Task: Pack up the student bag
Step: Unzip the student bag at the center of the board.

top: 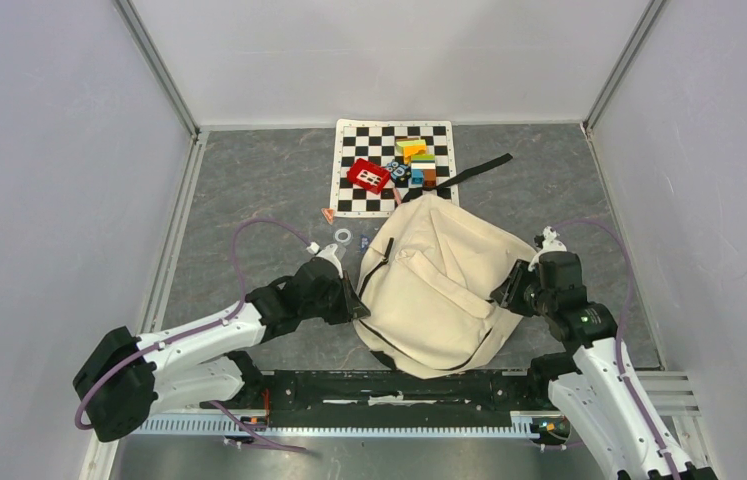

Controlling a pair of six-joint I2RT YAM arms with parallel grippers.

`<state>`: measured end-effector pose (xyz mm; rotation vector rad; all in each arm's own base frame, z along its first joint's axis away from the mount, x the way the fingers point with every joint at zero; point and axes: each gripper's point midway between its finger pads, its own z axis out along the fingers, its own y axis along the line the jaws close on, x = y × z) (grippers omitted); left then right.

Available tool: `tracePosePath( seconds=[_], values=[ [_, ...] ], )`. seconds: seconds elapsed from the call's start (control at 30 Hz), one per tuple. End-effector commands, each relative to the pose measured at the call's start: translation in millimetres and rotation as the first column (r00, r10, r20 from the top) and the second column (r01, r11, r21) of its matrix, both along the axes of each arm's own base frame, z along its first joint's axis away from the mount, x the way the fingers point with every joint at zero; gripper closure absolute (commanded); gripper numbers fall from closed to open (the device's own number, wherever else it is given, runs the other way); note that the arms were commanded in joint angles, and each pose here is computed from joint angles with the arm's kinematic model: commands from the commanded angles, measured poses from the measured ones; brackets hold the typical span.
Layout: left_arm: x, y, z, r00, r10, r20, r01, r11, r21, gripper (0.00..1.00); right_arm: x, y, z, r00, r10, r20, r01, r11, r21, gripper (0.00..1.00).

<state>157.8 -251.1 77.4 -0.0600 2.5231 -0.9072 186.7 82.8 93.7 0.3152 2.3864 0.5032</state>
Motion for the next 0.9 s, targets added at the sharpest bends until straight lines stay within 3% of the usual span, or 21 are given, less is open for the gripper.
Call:
tracePosePath(
  seconds=[0.0,0.33,0.4,0.57,0.87],
  values=[
    [-2.2,3.3,-4.6,1.000,-0.009,0.013,0.009,1.000,0.015,0.98,12.5,-2.8,25.1,0.997,-0.005,0.082,0.006,1.000,-0.013,0.68],
    [-3.1,3.8,-6.5,1.000,-0.010,0.009,0.010,1.000,0.018,0.98,14.5,-6.9,35.8,0.994,-0.005,0.108,0.009,0.999,-0.040,0.69],
    [-3.0,3.9,-6.8,1.000,-0.012,0.010,0.011,1.000,0.019,0.98,15.4,-7.9,38.5,0.993,-0.002,0.117,0.007,0.999,-0.048,0.74],
    [-3.6,4.2,-7.5,1.000,-0.012,0.009,0.012,1.000,0.018,0.98,16.8,-3.6,39.8,0.992,0.016,0.122,-0.012,0.999,-0.033,0.99],
    [-5.8,3.4,-12.5,0.999,-0.033,0.011,0.033,0.999,0.016,0.98,33.1,14.4,62.8,0.974,0.018,0.225,-0.036,0.996,0.078,1.00]
  ],
)
